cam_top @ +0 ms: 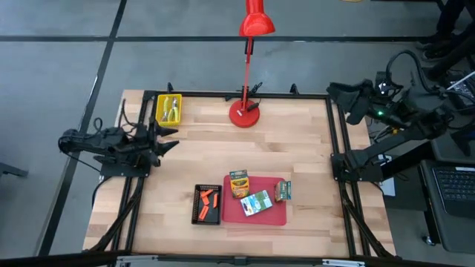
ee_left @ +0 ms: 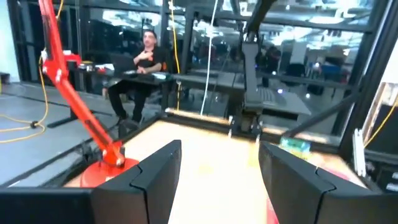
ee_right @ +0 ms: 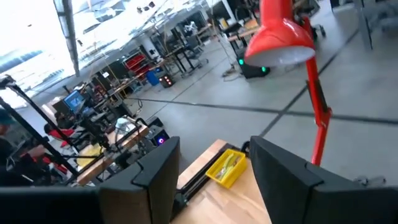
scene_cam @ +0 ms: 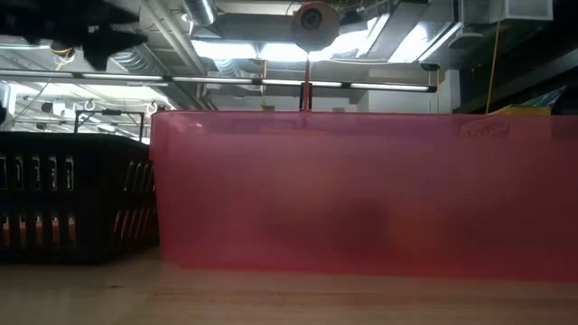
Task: Pick & Place School Supplies
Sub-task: Return to Home Position
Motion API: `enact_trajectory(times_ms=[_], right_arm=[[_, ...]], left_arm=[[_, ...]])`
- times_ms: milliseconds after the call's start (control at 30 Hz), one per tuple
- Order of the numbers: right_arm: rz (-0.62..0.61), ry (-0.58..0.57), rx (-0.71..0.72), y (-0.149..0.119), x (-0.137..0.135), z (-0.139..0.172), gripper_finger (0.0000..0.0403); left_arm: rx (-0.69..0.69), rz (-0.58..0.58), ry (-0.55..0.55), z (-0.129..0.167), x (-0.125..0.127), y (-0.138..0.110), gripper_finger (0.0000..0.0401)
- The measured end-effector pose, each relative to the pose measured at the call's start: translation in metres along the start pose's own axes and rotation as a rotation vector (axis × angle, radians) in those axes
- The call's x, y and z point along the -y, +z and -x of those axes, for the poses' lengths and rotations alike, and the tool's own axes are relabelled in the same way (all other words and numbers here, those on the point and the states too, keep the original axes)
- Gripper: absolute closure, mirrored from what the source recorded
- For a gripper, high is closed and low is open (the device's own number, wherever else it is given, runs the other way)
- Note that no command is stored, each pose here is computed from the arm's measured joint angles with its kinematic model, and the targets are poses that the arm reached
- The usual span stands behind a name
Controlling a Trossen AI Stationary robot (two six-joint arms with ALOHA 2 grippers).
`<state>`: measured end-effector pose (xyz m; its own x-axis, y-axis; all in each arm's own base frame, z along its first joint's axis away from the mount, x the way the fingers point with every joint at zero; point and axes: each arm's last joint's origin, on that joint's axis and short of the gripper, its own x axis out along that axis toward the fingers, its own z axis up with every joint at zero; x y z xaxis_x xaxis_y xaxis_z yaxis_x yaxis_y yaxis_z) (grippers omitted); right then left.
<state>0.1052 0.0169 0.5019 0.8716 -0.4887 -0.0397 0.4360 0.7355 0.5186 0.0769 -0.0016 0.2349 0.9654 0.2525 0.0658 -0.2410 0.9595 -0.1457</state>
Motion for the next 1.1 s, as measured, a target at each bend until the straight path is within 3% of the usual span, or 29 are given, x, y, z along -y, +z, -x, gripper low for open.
enact_trajectory(times_ms=[267,433,533,633,767,867,1100], right_arm=[[0.096,0.039,-0.004,-0.008,-0.017,-0.008,0.0204],[0.115,0.064,-0.029,-0.015,-0.024,-0.009,0.0204],[0.135,0.076,-0.036,-0.021,-0.028,-0.008,0.0204],[0.161,0.066,-0.036,-0.029,-0.029,-0.008,0.0204],[0.181,0.076,-0.049,-0.035,-0.030,-0.007,0.0204],[0.201,0.056,-0.051,-0.043,-0.024,-0.005,0.0204],[0.159,0.032,-0.076,-0.074,0.013,0.005,0.0204]], left_arm=[[-0.094,-0.093,0.059,-0.006,-0.007,-0.040,0.0189],[-0.131,-0.091,0.080,-0.012,-0.014,-0.060,0.0189],[-0.097,-0.070,0.064,-0.014,-0.018,-0.058,0.0189],[-0.082,-0.080,0.117,-0.015,-0.023,-0.060,0.0189],[-0.093,-0.025,0.196,-0.017,-0.027,-0.061,0.0189],[-0.102,0.085,0.209,-0.019,-0.028,-0.063,0.0189],[-0.098,0.183,0.212,-0.019,-0.028,-0.063,0.0189]])
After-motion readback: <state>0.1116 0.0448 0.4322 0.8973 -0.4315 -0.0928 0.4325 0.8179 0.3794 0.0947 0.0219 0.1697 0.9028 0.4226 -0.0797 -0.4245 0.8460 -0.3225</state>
